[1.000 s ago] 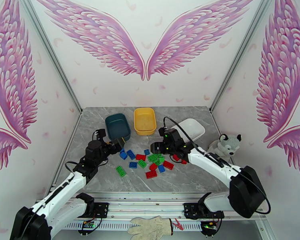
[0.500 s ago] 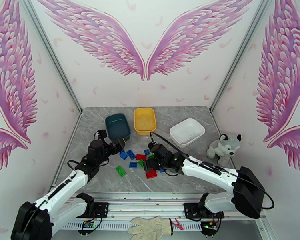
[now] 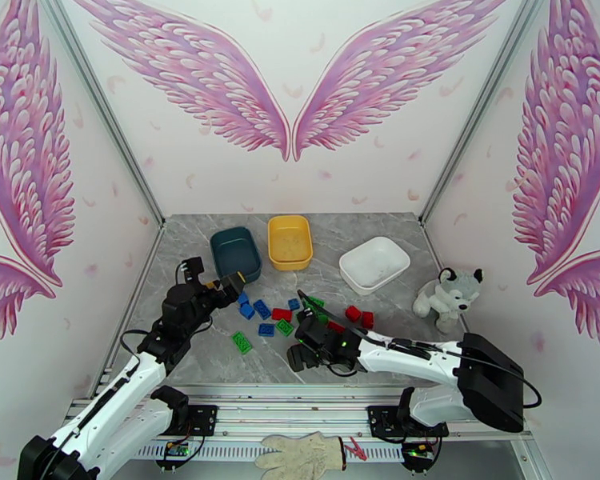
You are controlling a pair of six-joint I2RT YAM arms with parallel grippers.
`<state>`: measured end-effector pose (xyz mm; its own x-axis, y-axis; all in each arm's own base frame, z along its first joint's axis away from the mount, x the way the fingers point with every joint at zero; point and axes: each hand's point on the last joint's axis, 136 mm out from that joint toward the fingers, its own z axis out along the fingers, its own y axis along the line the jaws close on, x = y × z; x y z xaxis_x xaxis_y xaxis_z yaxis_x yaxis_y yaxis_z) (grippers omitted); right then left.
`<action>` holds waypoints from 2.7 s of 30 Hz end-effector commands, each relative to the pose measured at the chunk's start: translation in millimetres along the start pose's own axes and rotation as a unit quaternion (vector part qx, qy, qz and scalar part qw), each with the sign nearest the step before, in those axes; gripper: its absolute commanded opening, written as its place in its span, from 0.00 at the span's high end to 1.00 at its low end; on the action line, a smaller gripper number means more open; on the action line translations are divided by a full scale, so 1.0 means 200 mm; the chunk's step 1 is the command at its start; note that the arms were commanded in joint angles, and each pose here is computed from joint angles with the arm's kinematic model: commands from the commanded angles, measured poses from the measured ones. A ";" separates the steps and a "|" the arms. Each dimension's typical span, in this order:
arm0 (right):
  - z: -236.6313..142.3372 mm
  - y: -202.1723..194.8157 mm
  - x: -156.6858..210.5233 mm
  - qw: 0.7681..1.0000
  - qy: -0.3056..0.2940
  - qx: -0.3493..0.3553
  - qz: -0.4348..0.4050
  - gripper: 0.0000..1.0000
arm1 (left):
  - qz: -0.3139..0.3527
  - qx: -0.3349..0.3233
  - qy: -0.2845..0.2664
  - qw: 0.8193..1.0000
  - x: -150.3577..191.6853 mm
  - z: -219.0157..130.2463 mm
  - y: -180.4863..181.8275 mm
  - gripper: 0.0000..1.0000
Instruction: Sort the legos into containers by color
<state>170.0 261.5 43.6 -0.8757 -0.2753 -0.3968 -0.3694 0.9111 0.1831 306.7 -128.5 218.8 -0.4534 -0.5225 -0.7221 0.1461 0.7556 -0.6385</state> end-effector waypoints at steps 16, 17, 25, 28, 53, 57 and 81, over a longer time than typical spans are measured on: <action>0.21 -0.02 -0.07 0.996 -0.011 0.090 -0.013 0.10 | 0.003 -0.035 0.008 0.999 0.03 0.02 0.08 0.01; 0.21 -0.03 -0.07 0.995 -0.014 0.097 -0.014 0.11 | 0.001 -0.036 0.011 0.999 0.03 0.03 0.09 0.01; 0.24 -0.04 -0.11 0.992 -0.023 0.119 -0.018 0.25 | -0.008 -0.044 0.040 0.998 0.10 0.11 0.12 0.01; 0.24 -0.02 -0.11 0.994 -0.024 0.109 -0.017 0.31 | -0.010 -0.046 0.050 0.998 0.13 0.13 0.13 0.01; -0.47 -0.75 -0.78 0.949 -0.209 0.146 0.187 0.49 | 0.067 0.055 0.167 0.982 0.49 0.36 -0.23 0.01; -0.48 -0.96 -0.92 0.931 -0.217 0.169 0.238 0.47 | 0.123 0.081 0.221 0.964 0.66 0.39 -0.39 0.01; -0.43 -1.24 -1.07 0.927 -0.189 0.143 0.290 0.13 | 0.211 0.051 0.215 0.952 0.72 0.37 -0.46 0.01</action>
<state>434.2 51.6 132.8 -0.7249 0.3836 -0.5722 0.3499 0.9205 0.1739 286.0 -313.0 136.2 -0.6808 0.0745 -0.7287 0.4859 0.7903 -0.3731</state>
